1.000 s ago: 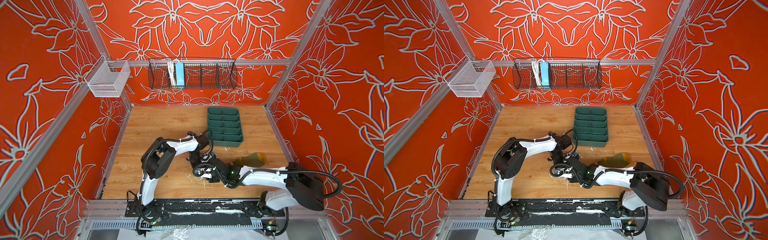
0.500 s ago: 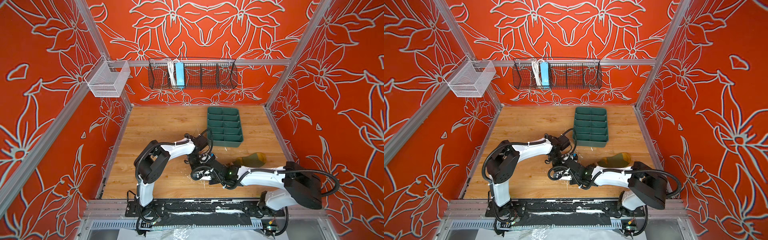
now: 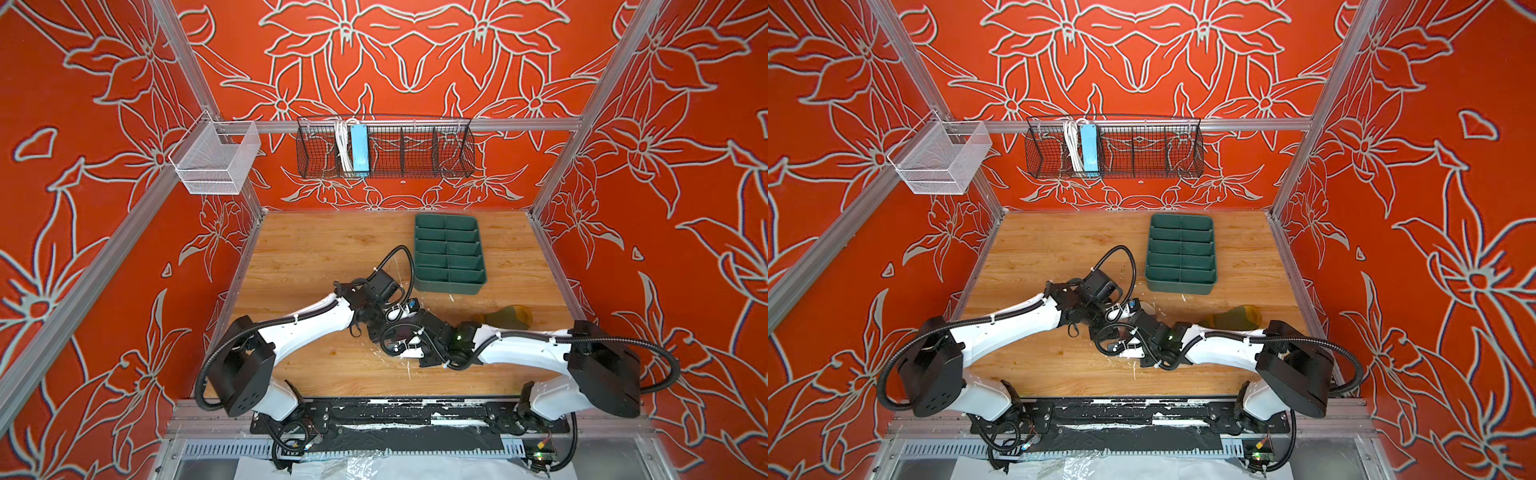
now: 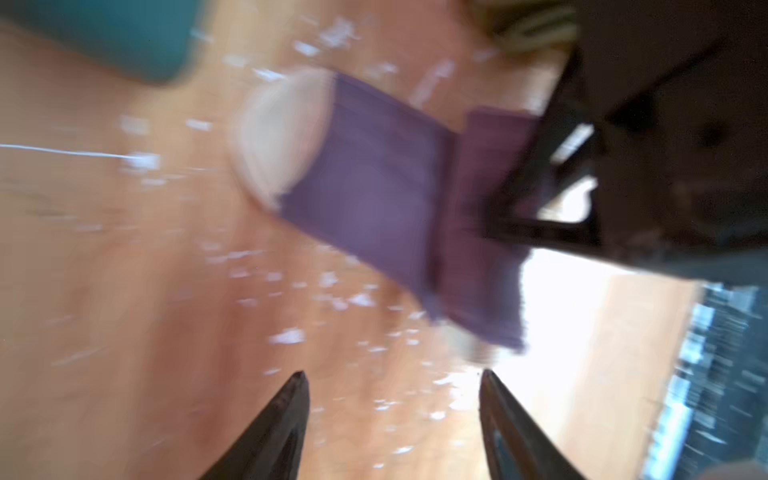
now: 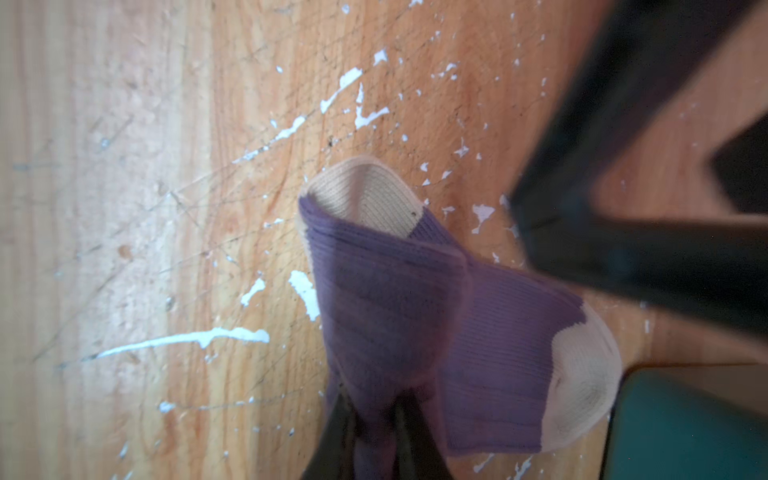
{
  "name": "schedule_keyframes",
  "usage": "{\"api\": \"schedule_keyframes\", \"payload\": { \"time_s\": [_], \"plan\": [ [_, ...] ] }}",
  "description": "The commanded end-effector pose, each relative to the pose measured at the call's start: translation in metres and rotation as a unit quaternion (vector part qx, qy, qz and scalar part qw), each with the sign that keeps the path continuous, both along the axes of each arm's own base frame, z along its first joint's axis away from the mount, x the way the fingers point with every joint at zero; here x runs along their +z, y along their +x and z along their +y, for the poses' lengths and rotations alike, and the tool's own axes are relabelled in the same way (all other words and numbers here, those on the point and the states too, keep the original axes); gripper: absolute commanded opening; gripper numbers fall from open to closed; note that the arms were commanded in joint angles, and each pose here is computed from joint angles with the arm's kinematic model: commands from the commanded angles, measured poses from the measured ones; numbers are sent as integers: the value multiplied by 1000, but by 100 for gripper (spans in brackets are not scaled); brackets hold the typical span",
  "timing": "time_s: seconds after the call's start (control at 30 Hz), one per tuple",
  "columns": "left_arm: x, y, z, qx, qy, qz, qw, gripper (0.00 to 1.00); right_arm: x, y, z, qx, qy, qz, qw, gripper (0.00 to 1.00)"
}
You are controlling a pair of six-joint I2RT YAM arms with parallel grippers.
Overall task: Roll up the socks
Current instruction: 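Roll the purple sock toward the heel with right gripper while left gripper regrasps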
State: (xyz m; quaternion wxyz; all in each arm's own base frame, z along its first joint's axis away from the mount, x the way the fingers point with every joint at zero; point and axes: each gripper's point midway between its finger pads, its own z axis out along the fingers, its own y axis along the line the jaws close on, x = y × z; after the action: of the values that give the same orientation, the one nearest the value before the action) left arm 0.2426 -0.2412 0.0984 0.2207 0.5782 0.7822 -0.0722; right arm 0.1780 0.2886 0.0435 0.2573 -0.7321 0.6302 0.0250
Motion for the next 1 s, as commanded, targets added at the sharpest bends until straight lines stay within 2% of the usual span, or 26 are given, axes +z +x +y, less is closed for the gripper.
{"api": "schedule_keyframes", "payload": {
  "time_s": [0.0,0.13,0.23,0.4,0.57,0.77,0.97],
  "plan": [
    [37,32,11,41,-21,-137,989,65,-16,-29,-19,27,-52,94,994,0],
    [89,44,37,86,-51,-268,958,70,-8,-28,-17,30,-51,138,989,0],
    [121,31,50,66,-67,-318,944,74,-3,-27,-16,25,-60,185,981,0],
    [146,-15,47,-60,-87,-331,938,75,1,-26,-19,7,-79,276,958,0],
    [149,-42,37,-166,-93,-339,921,75,-2,-20,-21,-12,-98,340,935,0],
    [151,-50,27,-196,-87,-353,911,73,2,-1,-15,-14,-78,347,935,0],
    [129,-59,4,-235,-63,-373,895,72,4,8,-20,-18,-70,351,934,0]
  ]
}}
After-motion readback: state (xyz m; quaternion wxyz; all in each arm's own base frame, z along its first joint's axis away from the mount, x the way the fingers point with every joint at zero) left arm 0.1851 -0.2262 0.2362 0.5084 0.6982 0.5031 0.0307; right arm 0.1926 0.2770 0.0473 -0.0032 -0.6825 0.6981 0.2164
